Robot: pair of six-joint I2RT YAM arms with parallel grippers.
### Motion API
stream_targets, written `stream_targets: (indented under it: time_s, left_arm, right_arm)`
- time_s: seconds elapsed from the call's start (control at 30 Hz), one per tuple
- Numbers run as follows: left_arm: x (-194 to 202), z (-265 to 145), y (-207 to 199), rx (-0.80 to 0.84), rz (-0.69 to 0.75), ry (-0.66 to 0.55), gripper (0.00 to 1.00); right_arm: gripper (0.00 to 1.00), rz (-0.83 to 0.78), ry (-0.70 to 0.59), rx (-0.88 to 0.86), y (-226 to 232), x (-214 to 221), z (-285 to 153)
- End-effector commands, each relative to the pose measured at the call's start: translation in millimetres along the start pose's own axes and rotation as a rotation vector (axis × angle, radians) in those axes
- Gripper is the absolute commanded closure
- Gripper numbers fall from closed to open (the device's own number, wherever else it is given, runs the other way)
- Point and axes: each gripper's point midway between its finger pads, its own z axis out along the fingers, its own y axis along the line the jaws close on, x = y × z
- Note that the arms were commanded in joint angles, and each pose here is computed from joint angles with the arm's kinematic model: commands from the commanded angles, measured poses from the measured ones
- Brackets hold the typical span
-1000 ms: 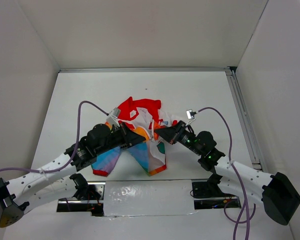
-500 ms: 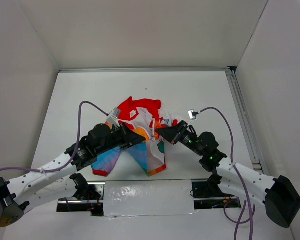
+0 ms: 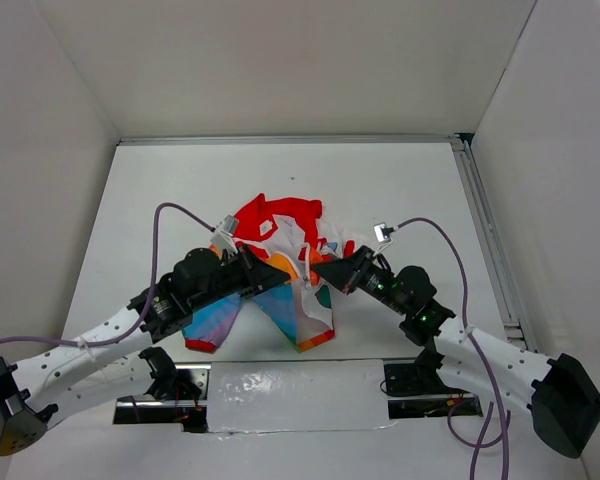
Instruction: Zip up the jacket
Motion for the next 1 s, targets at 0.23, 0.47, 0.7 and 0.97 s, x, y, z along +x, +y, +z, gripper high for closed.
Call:
stream_targets:
  time_s: [0.23, 0.47, 0.7, 0.97]
  left_arm:
    - [-8.1, 3.5, -15.2, 0.043, -0.017, -0.031, 1.0]
    - [-6.4, 2.6, -14.2, 0.047, -0.019, -0.027, 1.0]
    - [-3.2, 0.7, -18.0, 0.074, -0.016, -0.01, 1.0]
    - [-2.0, 2.6, -11.7, 0.047, -0.027, -0.007, 1.0]
  right_arm:
    - [1.0, -0.029, -0.002, -0.079, 21.4, -4.0, 6.4]
    - [1.0, -0.035, -0.031, -0.079, 24.6, -11.2, 8.0]
    - [1.0, -0.037, -0.04, -0.09, 28.3, -14.5, 11.8]
    - [1.0, -0.03, -0.053, -0.115, 34.2, -17.4, 13.0]
